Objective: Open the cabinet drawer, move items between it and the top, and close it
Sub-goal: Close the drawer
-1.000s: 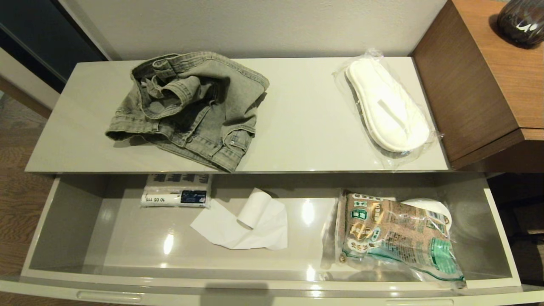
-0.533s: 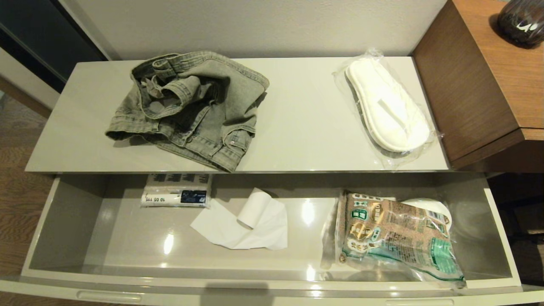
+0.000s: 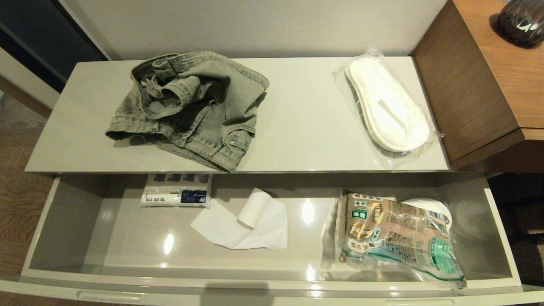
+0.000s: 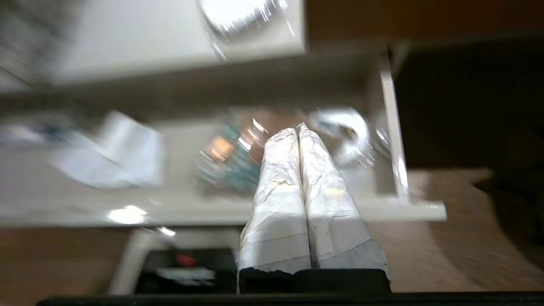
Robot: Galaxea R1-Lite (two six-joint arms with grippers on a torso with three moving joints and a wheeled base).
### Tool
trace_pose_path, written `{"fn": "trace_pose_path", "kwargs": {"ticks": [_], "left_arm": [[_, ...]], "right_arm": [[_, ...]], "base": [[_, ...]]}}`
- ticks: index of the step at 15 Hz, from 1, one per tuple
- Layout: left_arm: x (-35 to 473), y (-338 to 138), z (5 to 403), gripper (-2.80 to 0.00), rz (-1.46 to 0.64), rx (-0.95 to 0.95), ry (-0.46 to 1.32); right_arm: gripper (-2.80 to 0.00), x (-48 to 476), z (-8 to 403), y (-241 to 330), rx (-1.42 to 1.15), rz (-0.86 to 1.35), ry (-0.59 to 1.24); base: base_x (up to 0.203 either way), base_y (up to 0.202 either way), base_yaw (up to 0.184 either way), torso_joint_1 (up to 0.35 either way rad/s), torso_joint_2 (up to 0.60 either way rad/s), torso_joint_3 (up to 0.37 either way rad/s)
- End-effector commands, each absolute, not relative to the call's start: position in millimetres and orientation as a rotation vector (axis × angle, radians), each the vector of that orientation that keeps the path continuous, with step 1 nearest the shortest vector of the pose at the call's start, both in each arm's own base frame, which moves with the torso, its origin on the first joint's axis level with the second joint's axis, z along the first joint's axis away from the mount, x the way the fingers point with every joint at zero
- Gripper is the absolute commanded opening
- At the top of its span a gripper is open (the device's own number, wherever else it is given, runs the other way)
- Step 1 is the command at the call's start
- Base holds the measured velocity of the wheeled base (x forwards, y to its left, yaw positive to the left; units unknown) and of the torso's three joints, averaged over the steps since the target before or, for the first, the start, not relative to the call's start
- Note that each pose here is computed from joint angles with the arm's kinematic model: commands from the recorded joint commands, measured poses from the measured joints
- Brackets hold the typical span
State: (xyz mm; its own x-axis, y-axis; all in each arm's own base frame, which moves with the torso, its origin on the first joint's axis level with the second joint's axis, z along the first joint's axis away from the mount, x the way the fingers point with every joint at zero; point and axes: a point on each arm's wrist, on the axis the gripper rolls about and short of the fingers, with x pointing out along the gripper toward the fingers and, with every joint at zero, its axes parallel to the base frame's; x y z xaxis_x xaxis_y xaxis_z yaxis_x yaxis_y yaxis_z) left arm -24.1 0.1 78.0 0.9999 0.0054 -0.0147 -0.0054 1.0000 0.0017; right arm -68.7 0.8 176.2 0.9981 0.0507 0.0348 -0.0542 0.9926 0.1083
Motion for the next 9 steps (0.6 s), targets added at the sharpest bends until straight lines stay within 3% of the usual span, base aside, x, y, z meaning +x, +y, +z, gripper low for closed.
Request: {"fn": "trace_pose_path", "kwargs": {"ticks": [1, 5, 9], "left_arm": [[-24.2, 0.1, 78.2, -2.8, 0.006, 0.002, 0.014], [-24.2, 0.1, 78.2, -2.8, 0.006, 0.002, 0.014], [-24.2, 0.1, 78.2, -2.8, 0.006, 0.002, 0.014]], "right_arm": [[-2.8, -101.4, 229.6, -1.2, 0.193, 0.092, 0.016], [-2.8, -99.2, 225.8, -4.2, 0.178, 0.07, 0.254], [-2.8, -46.9, 131.4, -3.2, 0.049, 0.027, 0.819]], "base": [[0.0, 0.0, 0.0, 0.0, 0.0, 0.0], [0.0, 0.0, 0.0, 0.0, 0.0, 0.0], [0.0, 0.0, 0.0, 0.0, 0.0, 0.0]]}}
